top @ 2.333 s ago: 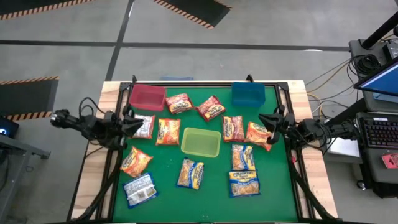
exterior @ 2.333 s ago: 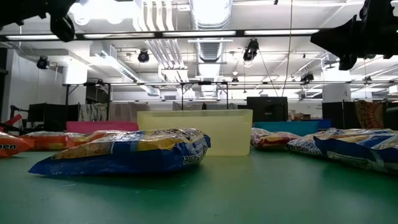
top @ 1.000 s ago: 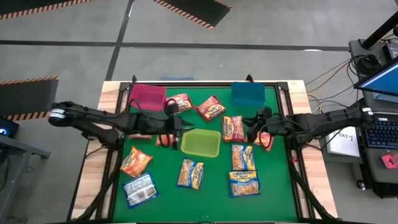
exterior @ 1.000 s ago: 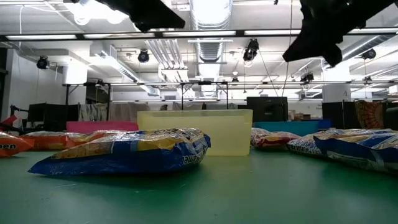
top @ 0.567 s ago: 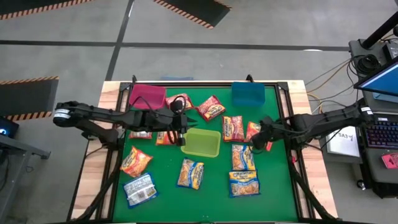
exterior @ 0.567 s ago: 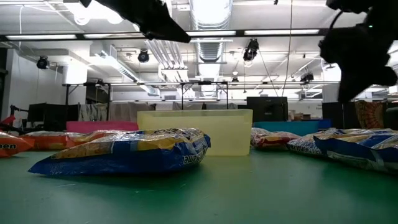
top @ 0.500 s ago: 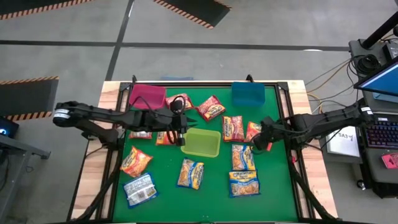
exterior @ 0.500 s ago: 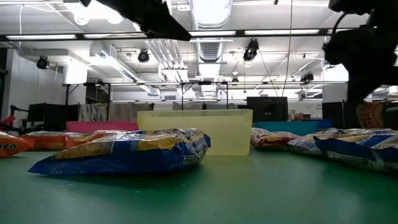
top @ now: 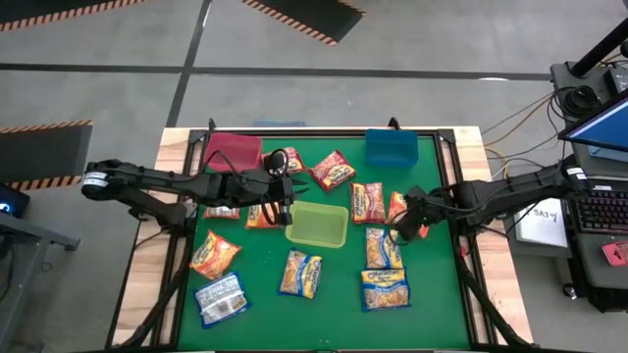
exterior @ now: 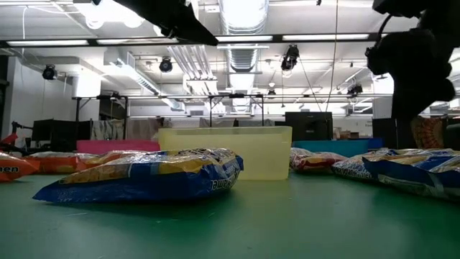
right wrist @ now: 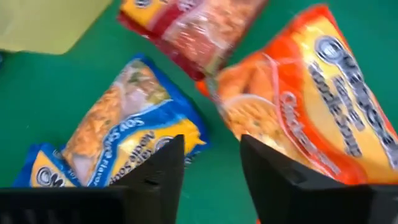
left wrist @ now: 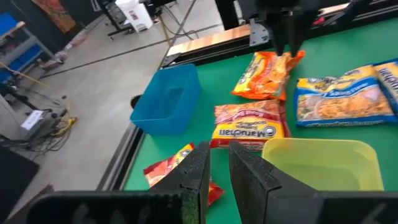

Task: Sort Maruchan noodles
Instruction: Put the orange noodle pack into the yellow bin

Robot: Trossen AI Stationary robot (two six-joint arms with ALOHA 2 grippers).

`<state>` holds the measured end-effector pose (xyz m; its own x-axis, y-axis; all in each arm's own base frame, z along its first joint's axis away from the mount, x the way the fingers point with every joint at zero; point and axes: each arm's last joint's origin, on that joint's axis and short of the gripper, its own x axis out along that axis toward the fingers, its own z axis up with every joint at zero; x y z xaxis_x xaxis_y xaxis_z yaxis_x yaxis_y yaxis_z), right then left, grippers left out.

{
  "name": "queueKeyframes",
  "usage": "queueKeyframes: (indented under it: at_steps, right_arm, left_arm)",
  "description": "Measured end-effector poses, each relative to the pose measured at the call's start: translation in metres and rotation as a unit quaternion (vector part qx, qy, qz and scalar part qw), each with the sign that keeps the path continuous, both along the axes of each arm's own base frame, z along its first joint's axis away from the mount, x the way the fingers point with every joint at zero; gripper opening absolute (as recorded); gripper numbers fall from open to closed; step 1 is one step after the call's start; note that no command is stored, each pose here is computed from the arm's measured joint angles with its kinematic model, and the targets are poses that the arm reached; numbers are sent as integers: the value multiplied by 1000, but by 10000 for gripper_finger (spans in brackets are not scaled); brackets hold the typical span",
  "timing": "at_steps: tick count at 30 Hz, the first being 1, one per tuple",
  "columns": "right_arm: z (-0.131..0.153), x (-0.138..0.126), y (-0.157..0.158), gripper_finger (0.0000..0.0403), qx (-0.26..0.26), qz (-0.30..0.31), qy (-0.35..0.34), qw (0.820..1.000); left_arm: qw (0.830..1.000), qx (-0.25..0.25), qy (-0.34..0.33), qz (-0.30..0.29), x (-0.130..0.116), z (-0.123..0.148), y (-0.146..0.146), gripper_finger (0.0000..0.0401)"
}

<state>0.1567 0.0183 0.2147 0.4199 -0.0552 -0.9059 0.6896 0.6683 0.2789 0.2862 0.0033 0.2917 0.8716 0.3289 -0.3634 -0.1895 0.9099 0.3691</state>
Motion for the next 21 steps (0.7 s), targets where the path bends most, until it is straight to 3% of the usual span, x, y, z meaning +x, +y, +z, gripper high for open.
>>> queueKeyframes:
  at_steps: [7,14,21]
  right_arm:
    - [4,32,5,200,-35,90,71,993]
    - [-16,38,7,201,-57,197,259,944]
    - [-26,43,8,201,-102,219,271,932]
  left_arm:
    - [1000,1,-5,2,-1,2,0,42]
    - [999,15,11,40,-7,2,2,42]
    - [998,20,14,55,-18,9,3,42]
